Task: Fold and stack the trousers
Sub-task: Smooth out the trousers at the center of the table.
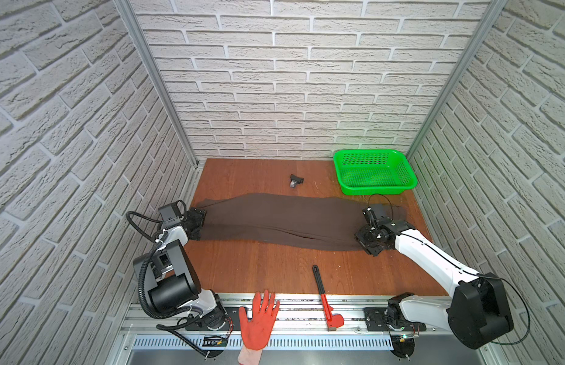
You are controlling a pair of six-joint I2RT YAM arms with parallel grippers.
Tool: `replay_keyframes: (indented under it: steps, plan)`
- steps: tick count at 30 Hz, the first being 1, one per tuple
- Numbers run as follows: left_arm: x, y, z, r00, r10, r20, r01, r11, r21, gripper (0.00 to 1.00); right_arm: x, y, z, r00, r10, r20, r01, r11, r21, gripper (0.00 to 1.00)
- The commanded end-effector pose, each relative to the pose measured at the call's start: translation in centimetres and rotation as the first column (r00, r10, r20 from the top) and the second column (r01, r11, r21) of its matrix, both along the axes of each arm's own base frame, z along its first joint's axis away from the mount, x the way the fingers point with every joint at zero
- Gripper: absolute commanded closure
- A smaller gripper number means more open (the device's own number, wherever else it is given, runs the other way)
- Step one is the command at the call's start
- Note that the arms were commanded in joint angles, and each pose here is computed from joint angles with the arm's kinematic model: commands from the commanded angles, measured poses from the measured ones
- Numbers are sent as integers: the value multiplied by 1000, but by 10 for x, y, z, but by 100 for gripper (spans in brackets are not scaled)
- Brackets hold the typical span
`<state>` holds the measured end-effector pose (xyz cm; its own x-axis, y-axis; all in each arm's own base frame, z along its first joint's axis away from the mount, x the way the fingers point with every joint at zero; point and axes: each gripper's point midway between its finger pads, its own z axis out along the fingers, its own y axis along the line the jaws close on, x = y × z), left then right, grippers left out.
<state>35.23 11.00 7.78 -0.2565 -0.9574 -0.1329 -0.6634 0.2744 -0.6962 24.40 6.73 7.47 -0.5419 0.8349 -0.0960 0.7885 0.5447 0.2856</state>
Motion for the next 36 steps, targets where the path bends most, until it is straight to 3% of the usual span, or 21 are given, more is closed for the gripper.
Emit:
replay_keyframes:
  steps: [1, 13, 24, 31, 34, 35, 36]
  plan:
    - [3, 4, 7, 999, 19, 42, -20, 1000, 23, 15, 1, 10, -1, 998, -66, 4, 65, 997, 50, 61]
    - [-11, 14, 18, 998, 46, 52, -47, 998, 28, 15, 41, 56, -30, 996, -88, -14, 89, 987, 137, 60]
    - [-25, 30, 20, 996, 74, 56, -75, 997, 17, 14, 58, 75, -30, 992, -121, 38, 115, 985, 130, 59]
    - [-24, 30, 19, 996, 73, 59, -74, 997, 7, 15, 63, 77, -47, 990, -139, 13, 137, 984, 112, 60]
    - [-24, 31, 18, 996, 74, 59, -75, 997, 5, 14, 66, 77, -50, 988, -153, 16, 150, 982, 113, 67]
    - [-24, 31, 17, 996, 73, 58, -73, 997, 2, 15, 67, 76, -50, 988, -156, 19, 153, 982, 112, 72]
    - [-23, 31, 16, 996, 72, 56, -72, 997, -1, 15, 68, 77, -49, 987, -158, 24, 154, 981, 117, 85]
